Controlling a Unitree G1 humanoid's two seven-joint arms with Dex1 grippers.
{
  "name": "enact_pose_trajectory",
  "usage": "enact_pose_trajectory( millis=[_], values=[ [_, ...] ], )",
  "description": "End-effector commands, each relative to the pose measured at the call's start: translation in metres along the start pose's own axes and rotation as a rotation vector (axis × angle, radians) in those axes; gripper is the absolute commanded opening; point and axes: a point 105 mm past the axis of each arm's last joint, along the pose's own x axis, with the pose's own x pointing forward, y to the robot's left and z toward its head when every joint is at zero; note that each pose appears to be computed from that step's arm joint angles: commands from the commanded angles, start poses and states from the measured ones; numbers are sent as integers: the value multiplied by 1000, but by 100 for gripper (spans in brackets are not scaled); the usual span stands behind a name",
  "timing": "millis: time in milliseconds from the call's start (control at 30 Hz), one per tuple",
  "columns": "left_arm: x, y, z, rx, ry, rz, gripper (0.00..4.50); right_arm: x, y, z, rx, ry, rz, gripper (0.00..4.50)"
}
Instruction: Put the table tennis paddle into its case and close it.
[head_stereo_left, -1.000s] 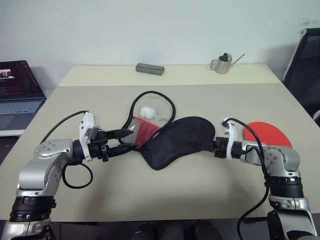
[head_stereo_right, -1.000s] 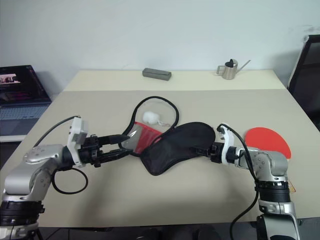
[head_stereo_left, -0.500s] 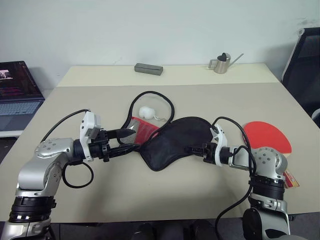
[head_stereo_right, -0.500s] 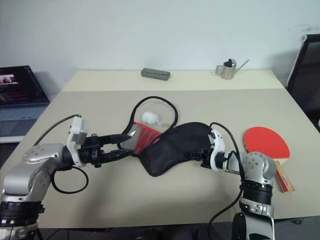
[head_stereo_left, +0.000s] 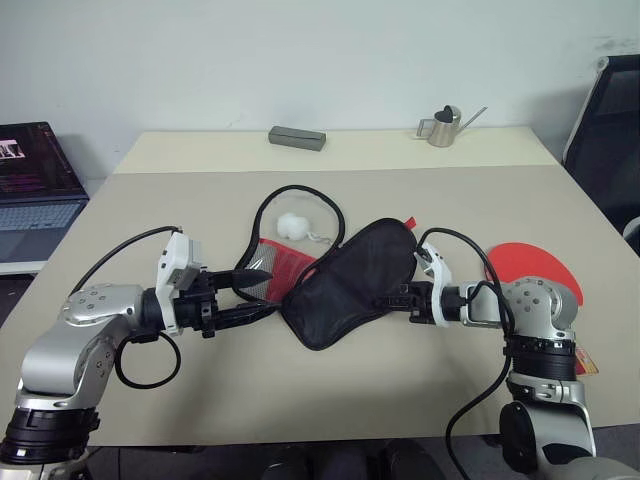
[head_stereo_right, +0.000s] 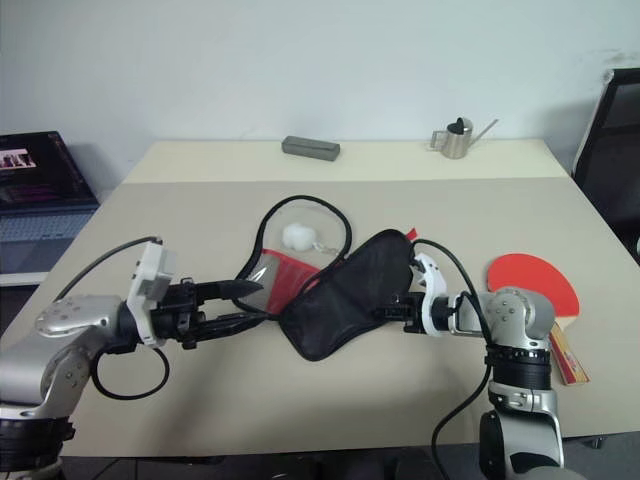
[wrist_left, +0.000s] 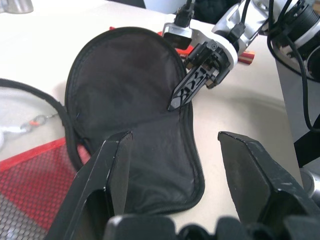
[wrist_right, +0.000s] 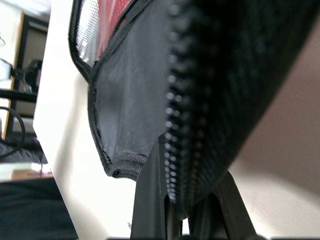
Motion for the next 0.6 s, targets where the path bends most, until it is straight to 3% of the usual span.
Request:
enact_pose_trajectory(
  millis=[33,600],
  values=[
    [-7,-4,14,44,-11,0,299,-4,8,8,-62,7,38,1],
    [-13,-39,3,-20,64,-93,299,-21,5,-8,-288,224,123,1]
  ],
)
